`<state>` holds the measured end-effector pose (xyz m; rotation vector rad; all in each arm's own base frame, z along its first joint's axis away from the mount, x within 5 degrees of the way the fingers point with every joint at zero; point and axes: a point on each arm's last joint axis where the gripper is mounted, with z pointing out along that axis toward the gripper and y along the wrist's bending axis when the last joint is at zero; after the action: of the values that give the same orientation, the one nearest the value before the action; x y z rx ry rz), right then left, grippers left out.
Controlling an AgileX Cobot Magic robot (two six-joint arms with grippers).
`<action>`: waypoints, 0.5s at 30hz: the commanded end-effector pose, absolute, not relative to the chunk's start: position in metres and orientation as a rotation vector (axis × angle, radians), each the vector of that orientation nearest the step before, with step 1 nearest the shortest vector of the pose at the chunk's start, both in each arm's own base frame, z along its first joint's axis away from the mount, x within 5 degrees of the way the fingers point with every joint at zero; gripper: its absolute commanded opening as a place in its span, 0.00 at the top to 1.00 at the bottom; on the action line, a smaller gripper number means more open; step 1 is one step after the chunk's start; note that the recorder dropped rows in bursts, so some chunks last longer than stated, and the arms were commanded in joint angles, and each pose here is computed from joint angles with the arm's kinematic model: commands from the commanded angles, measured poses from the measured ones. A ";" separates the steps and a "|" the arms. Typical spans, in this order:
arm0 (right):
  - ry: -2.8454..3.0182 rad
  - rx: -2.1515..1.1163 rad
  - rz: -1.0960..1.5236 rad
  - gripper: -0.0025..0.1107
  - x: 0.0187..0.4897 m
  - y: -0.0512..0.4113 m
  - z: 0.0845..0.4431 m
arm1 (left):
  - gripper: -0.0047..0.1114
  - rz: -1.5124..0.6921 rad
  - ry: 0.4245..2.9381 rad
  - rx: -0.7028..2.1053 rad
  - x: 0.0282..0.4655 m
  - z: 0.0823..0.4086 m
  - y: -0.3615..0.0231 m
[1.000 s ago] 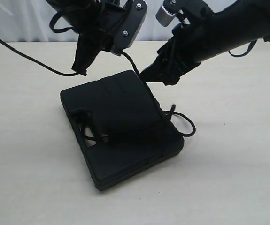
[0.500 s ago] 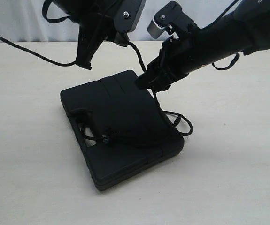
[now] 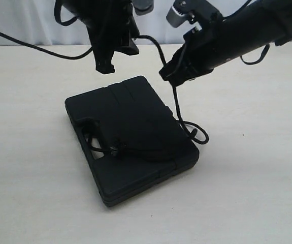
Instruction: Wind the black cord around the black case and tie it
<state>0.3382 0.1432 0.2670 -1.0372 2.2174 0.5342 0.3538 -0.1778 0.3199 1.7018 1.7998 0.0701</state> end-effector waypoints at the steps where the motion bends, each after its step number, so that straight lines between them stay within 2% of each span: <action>1: 2.259 -0.842 0.529 0.94 0.349 0.119 0.289 | 0.53 0.034 2.067 1.343 0.345 0.339 -0.164; 3: 2.273 -0.683 0.526 0.94 0.359 0.097 0.302 | 0.53 0.067 2.397 0.974 0.343 0.336 -0.140; 4: 2.277 -0.611 0.513 0.94 0.363 0.082 0.307 | 0.53 0.042 2.621 0.698 0.339 0.325 -0.123; 6: 2.296 -0.543 0.499 0.94 0.367 0.062 0.307 | 0.53 0.028 2.888 0.409 0.330 0.288 -0.098; 9: 2.319 -0.513 0.496 0.94 0.367 0.050 0.305 | 0.53 -0.042 3.041 0.128 0.315 0.238 -0.079; 10: 2.323 -0.513 0.490 0.94 0.367 0.048 0.305 | 0.53 -0.135 3.073 0.040 0.307 0.217 -0.078; 15: 2.332 -0.516 0.502 0.94 0.366 0.048 0.304 | 0.53 -0.369 2.946 -0.210 0.298 0.180 -0.085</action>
<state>0.3674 0.0494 0.3027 -0.5169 2.3271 0.4954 0.2966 -0.0826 0.1877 -0.0949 3.0486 -0.2934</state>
